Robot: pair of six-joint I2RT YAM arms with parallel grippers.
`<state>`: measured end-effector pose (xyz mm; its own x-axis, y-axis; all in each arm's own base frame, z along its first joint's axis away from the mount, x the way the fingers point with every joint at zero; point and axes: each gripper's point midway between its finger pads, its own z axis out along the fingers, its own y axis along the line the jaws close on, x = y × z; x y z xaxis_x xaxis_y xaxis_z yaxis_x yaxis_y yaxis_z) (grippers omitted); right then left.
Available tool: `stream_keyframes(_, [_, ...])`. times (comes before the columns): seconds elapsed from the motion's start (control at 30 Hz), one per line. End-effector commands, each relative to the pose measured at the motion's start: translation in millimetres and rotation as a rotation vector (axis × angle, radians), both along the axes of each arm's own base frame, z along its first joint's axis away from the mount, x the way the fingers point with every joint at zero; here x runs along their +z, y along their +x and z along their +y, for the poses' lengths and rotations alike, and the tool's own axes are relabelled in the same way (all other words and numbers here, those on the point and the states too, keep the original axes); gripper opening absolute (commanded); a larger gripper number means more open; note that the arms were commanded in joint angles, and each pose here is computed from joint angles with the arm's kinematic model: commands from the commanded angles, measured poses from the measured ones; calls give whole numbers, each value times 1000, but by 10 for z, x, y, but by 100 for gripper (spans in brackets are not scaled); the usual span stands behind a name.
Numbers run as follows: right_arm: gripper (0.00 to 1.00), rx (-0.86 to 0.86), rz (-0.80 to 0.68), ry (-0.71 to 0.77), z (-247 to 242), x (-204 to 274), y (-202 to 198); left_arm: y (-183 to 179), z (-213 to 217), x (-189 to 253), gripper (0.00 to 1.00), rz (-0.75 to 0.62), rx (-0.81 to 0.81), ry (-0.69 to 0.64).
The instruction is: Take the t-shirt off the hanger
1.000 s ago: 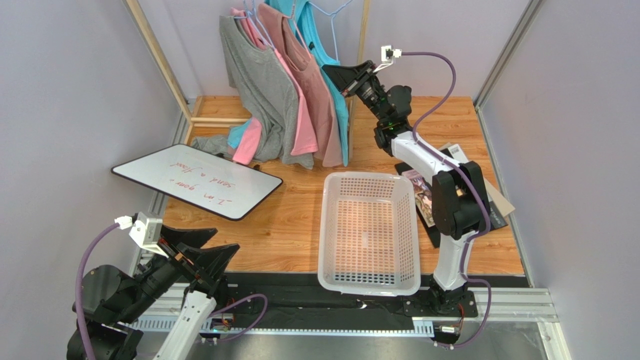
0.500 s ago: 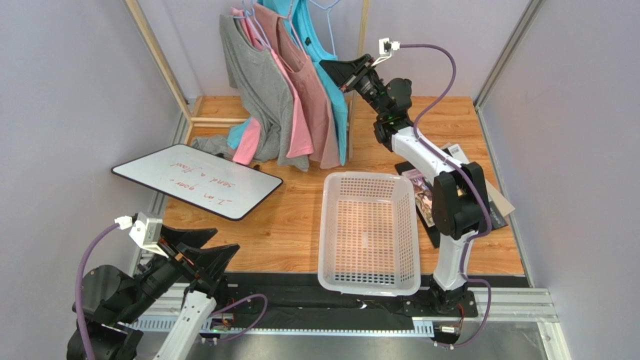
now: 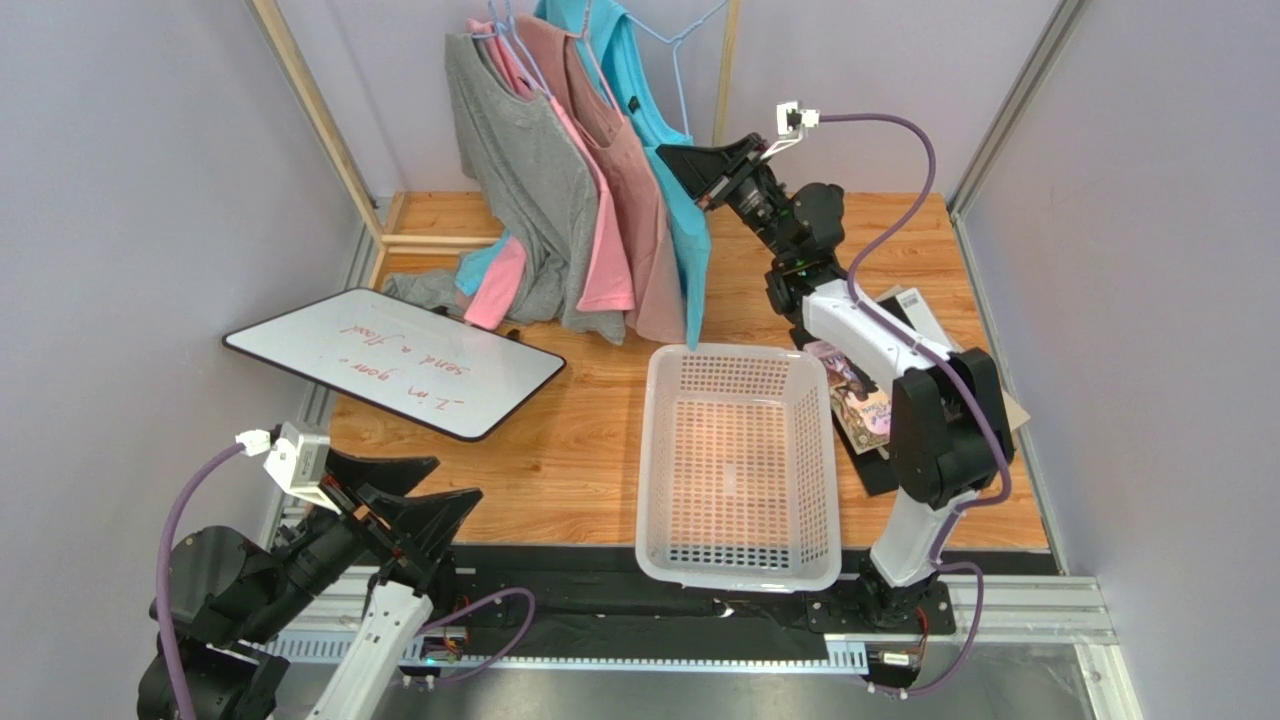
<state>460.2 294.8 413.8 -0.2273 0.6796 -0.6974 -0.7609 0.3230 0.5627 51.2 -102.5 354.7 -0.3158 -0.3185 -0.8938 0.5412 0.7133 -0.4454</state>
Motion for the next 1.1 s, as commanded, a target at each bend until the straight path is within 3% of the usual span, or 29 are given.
stream_keyframes(0.0, [0, -102, -202, 20, -296, 675, -395, 4, -54, 9, 90, 0, -28, -18])
stream_keyframes(0.43, [0, -391, -49, -430, -907, 196, -763, 185, -358, -92, 89, 74, -166, -114])
stream_keyframes(0.73, [0, -538, -6, -599, -1425, 127, -1234, 321, -595, -105, 89, 121, -290, -206])
stream_keyframes(0.83, [0, -566, -10, -620, -1545, 244, -1388, 375, -659, -80, 88, 137, -322, -241])
stream_keyframes(1.07, [0, -700, -134, -572, -1804, 1057, -1586, 494, -738, -67, 86, 167, -348, -304])
